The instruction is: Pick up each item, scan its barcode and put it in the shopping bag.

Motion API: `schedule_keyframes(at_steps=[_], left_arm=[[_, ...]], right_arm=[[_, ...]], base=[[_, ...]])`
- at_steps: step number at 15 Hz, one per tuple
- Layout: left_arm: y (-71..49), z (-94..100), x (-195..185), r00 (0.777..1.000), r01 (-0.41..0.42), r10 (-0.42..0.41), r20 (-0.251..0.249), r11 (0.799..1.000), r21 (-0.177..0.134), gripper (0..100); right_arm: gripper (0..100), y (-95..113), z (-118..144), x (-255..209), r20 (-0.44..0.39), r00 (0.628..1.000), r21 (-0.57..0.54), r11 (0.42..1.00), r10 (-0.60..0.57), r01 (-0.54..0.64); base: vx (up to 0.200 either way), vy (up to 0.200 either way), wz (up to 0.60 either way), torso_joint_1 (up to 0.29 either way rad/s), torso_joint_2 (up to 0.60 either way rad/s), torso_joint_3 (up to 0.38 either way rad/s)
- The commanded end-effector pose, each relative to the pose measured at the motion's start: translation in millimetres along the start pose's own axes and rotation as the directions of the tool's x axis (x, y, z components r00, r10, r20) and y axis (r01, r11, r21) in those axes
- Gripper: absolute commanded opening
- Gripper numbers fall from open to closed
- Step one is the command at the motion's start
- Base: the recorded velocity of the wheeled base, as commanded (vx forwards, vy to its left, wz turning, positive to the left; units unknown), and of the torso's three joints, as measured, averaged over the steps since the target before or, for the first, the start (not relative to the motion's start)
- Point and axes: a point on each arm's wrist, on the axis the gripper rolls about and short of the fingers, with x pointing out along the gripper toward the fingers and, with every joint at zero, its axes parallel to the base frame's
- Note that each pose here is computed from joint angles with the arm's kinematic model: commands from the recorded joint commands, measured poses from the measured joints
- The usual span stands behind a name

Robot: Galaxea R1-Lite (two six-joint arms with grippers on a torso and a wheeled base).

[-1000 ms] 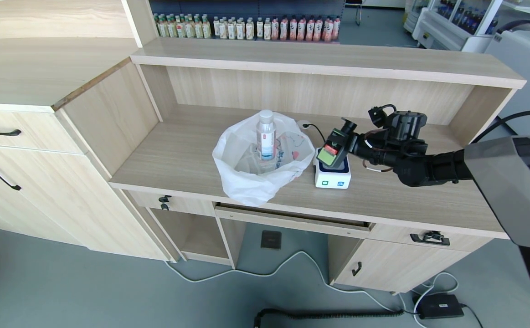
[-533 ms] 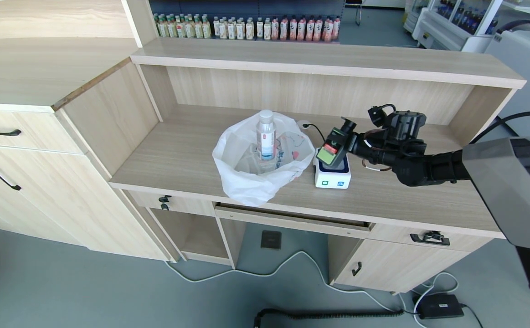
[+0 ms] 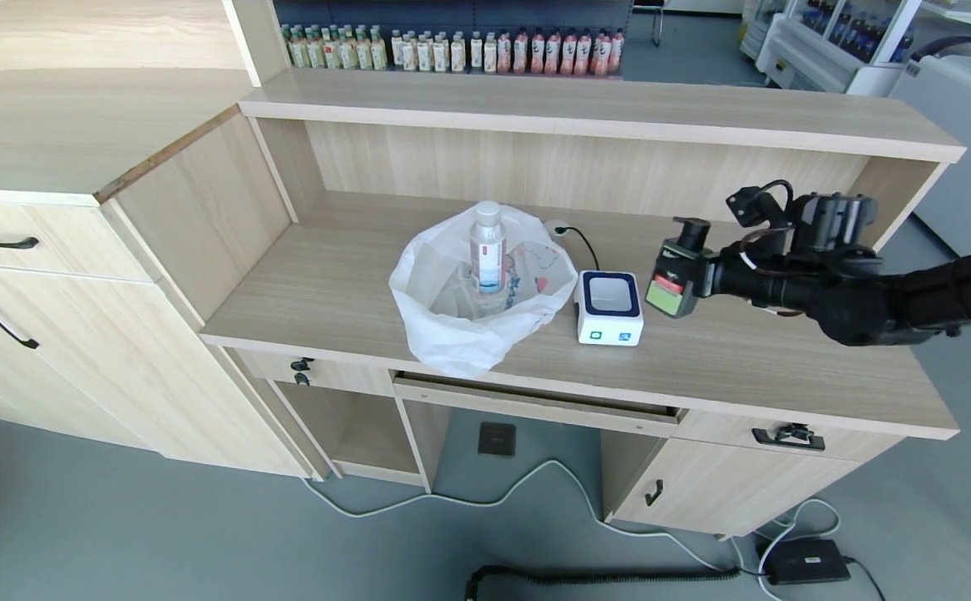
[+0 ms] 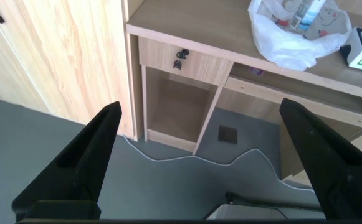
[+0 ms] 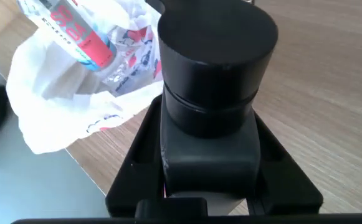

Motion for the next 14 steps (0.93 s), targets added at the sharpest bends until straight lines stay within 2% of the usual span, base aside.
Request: schedule_keyframes(at_steps=[1,3,4,7,8,10,12,13,14], left_arm=[[0.0,0.0,0.0,1.0,0.0,0.0,0.001,1.0,0.0,100],[0.0,0.0,0.0,1.0,0.0,0.0,0.001,1.0,0.0,100],[0.0,0.0,0.0,1.0,0.0,0.0,0.001,1.0,0.0,100],[0.0,0.0,0.0,1.0,0.0,0.0,0.001,1.0,0.0,100],[0.0,0.0,0.0,1.0,-0.001,0.001,0.001,1.0,0.0,100],[0.0,0.0,0.0,1.0,0.0,0.0,0.001,1.0,0.0,100],[0.0,0.0,0.0,1.0,-0.001,0.001,0.001,1.0,0.0,100],[0.0,0.0,0.0,1.0,-0.001,0.001,0.001,1.0,0.0,100],[0.0,0.0,0.0,1.0,0.0,0.0,0.001,1.0,0.0,100]], right_arm=[[0,-14.4,26.6,-144.1,0.018,0.969,-0.334,0.912,-0.247,0.238],[0,-16.0,26.2,-189.6,0.045,0.936,-0.452,0.829,-0.348,0.33],[0,-15.3,26.5,-195.1,0.05,0.932,-0.458,0.821,-0.36,0.341],[0,-13.9,34.8,-202.6,0.136,0.917,-0.477,0.786,-0.376,0.393],[0,-12.9,36.5,-201.9,0.152,0.916,-0.477,0.785,-0.37,0.396],[0,-6.2,48.1,-185.3,0.278,0.911,-0.374,0.84,-0.303,0.393],[0,0.5,61.8,-168.7,0.424,0.876,-0.257,0.897,-0.23,0.36],[0,-0.4,66.3,-163.1,0.462,0.862,-0.266,0.895,-0.208,0.359],[0,-0.4,68.1,-162.8,0.466,0.86,-0.267,0.894,-0.207,0.36]], base=[[0.0,0.0,0.0,0.0,0.0,0.0],[0.0,0.0,0.0,0.0,0.0,0.0],[0.0,0.0,0.0,0.0,0.0,0.0],[0.0,0.0,0.0,0.0,0.0,0.0],[0.0,0.0,0.0,0.0,0.0,0.0],[0.0,0.0,0.0,0.0,0.0,0.0],[0.0,0.0,0.0,0.0,0.0,0.0],[0.0,0.0,0.0,0.0,0.0,0.0],[0.0,0.0,0.0,0.0,0.0,0.0]])
